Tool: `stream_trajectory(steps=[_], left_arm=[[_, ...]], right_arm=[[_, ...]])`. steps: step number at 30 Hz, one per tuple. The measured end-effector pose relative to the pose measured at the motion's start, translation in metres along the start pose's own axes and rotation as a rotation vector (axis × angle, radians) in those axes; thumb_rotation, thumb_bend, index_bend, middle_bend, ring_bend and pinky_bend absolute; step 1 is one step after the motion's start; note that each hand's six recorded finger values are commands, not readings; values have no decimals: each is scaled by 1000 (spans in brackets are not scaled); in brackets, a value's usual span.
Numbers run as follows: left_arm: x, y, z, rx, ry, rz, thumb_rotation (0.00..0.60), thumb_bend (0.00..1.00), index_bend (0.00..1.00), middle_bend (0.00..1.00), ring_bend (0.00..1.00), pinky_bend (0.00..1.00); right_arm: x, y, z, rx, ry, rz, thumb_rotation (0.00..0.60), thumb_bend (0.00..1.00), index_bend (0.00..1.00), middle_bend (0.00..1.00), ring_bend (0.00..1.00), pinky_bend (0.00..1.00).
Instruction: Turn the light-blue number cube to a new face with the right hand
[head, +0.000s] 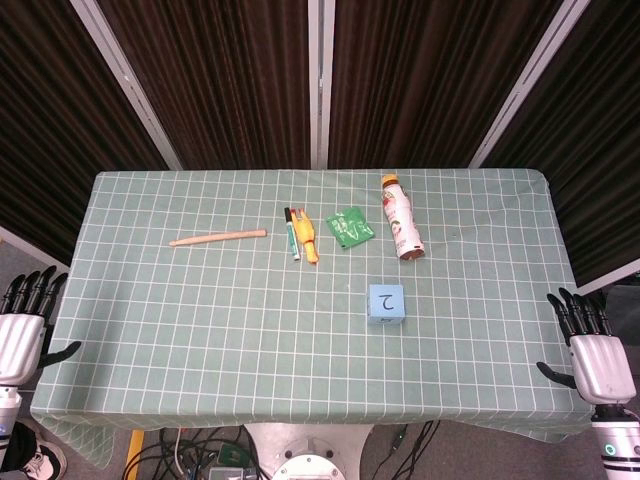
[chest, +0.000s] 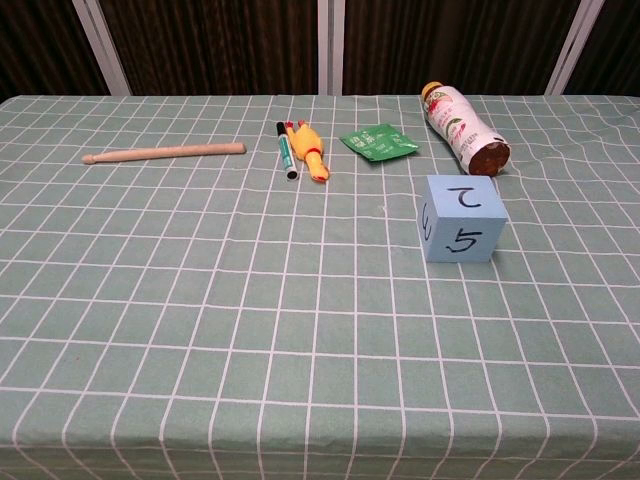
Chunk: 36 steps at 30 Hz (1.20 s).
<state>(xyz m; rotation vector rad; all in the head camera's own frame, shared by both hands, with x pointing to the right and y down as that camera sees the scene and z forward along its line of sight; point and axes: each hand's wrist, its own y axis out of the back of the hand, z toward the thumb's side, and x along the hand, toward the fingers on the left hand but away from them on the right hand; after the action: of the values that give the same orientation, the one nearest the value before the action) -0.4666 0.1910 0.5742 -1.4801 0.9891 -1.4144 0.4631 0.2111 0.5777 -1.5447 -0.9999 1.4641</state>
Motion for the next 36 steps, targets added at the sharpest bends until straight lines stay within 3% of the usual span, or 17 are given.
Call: stream_trajectory(steps=[8,9,10,12,13,14,16,19,22,27,31,36], left_arm=[[-2,-4,5,-62,1,-37,600,1,27,0,0,0],[-2,-4,5,-64,-1,-39,600,1,27,0,0,0],[-2,-3,6,-67,-4,-42,600,1,27,0,0,0],[-1,-1,7,-76,-11,-40,600,1,27,0,0,0],[-1,0,7,-81,-14,-40,600,1,27,0,0,0],[0,1,8,-88,-17,-40,600,1,27,0,0,0],[-2,0,9,-95,-23,-46,600,1,27,0,0,0],[-3,-3,10,-103,-24,-46,600,2,27,0,0,0],[-3,-7,12,-116,-22,-47,600,1,27,0,0,0],[1,-11,16,-109,-41,-58,600,1,27,0,0,0],[2,-12,15,-108,-41,-67,600,1,27,0,0,0],[1,-11,14,-108,-38,-74,600,1,27,0,0,0]], right_arm=[[-6,1,-5,-26,-13,22,600,1,0,0,0,0],[-6,3,-5,-25,-12,19,600,42,0,0,0,0],[-6,4,-5,-26,-9,17,600,156,0,0,0,0],[-7,6,-2,-25,7,12,600,652,0,0,0,0],[-7,7,-1,-22,12,10,600,849,0,3,0,0],[-7,7,-1,-15,14,8,600,982,0,33,8,17],[-8,8,-1,3,6,-4,600,1000,0,221,172,218],[-10,10,0,25,-2,-18,600,1000,0,612,549,586],[-11,12,-2,38,-4,-13,600,1000,0,818,713,696],[-15,13,-3,99,-7,29,600,1000,0,958,819,731],[-21,11,5,86,9,85,600,1000,0,970,833,734],[-38,3,25,65,57,227,600,1000,0,973,836,734]])
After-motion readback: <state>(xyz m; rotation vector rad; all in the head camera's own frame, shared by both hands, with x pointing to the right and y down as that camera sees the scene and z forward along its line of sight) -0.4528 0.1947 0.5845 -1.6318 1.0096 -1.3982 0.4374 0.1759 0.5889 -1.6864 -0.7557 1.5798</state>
